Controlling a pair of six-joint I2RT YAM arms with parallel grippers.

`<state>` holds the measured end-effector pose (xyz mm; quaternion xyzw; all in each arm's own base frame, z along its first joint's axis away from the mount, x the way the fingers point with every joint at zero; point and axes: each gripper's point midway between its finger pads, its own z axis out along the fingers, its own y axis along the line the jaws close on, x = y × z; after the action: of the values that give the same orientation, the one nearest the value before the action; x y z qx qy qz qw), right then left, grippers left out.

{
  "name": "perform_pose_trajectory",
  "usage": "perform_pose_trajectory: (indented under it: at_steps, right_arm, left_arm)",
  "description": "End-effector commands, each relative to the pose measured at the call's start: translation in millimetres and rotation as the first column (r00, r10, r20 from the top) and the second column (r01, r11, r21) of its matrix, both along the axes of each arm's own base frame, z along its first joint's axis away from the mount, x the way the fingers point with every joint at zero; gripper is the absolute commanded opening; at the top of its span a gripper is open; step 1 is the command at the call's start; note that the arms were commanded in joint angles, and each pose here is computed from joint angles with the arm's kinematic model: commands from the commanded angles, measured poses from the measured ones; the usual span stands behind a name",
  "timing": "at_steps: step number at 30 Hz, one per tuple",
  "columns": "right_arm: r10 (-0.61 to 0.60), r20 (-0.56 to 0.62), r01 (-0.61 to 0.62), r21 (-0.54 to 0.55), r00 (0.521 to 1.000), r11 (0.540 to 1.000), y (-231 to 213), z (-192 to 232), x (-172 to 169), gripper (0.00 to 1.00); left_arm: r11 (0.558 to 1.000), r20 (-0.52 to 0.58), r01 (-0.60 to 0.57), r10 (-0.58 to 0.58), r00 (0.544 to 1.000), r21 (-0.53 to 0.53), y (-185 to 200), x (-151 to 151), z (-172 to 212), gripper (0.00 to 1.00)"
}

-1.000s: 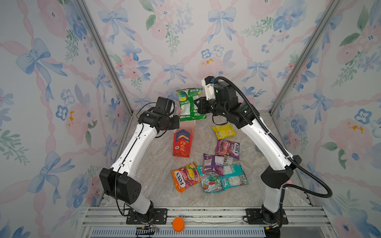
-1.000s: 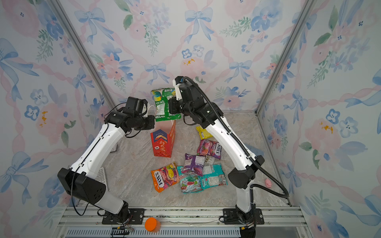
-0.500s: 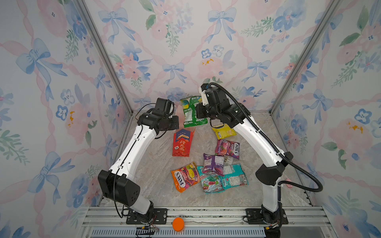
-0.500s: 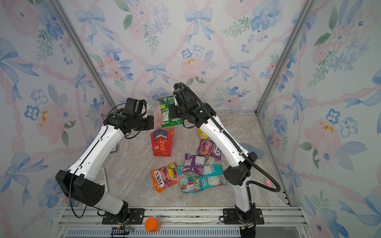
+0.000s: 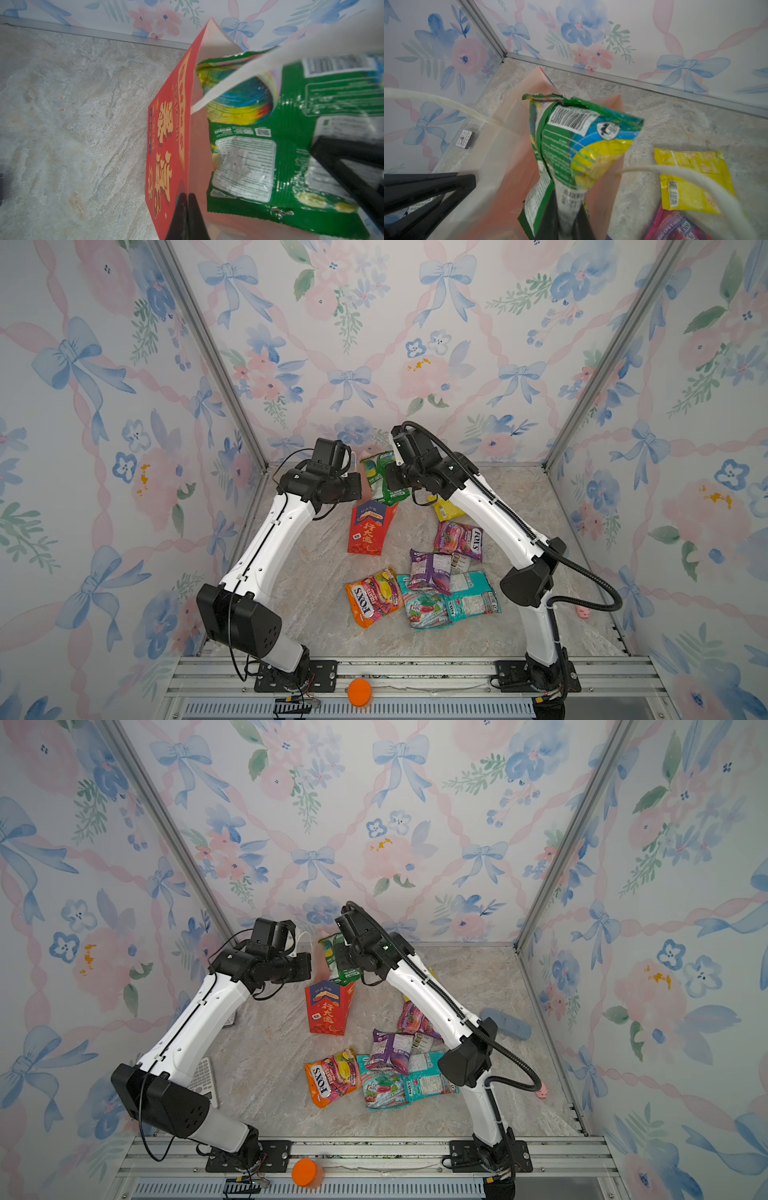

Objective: Place the snacks into the paper bag
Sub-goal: 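Lower the green packet into the bag held by the left gripper and release, then move the right gripper down toward the purple Fox's packets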

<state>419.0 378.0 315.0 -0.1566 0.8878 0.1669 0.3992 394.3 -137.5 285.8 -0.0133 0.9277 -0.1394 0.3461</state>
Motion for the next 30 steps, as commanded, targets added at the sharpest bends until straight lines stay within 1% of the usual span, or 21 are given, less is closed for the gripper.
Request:
perform_pose_trajectory:
  at_steps: [1,10,13,14,18,20,21,26,30]
  right_arm:
    - [0.023,0.0,-0.023,0.066,1.0,0.998,15,11,-3,0.0]
    - [0.049,-0.05,-0.04,0.159,0.998,0.986,34,4,2,0.0]
    - [0.051,-0.057,-0.04,0.175,0.997,0.984,37,3,3,0.03]
    - [0.052,-0.061,-0.041,0.181,0.997,0.983,37,3,4,0.06]
    - [0.064,-0.055,-0.051,0.204,0.996,0.978,36,12,2,0.34]
    - [0.065,-0.03,-0.057,0.223,0.997,0.973,33,25,0,0.46]
    - [0.072,-0.015,-0.066,0.234,0.997,0.97,32,33,-2,0.5]
    - [0.113,0.046,-0.122,0.312,0.993,0.942,28,67,-13,0.6]
    - [0.142,0.082,-0.162,0.365,0.986,0.917,20,88,-25,0.64]
  left_arm:
    - [1.0,0.011,0.008,-0.007,1.0,-0.025,-3,-6,5,0.0]
    - [0.999,0.018,0.016,-0.015,1.0,-0.036,-5,-10,6,0.0]
    - [0.999,0.018,0.014,-0.013,1.0,-0.036,-4,-11,5,0.0]
    - [0.999,0.017,0.014,-0.013,1.0,-0.035,-3,-11,5,0.0]
    - [0.999,0.02,0.008,-0.007,1.0,-0.031,0,-12,5,0.0]
    - [1.0,0.019,0.004,-0.004,1.0,-0.03,1,-12,4,0.0]
    - [1.0,0.016,0.001,-0.001,1.0,-0.028,3,-12,3,0.0]
    - [0.999,0.012,-0.015,0.015,1.0,-0.031,10,-12,0,0.0]
    - [0.999,0.012,-0.022,0.022,1.0,-0.038,14,-13,0,0.0]
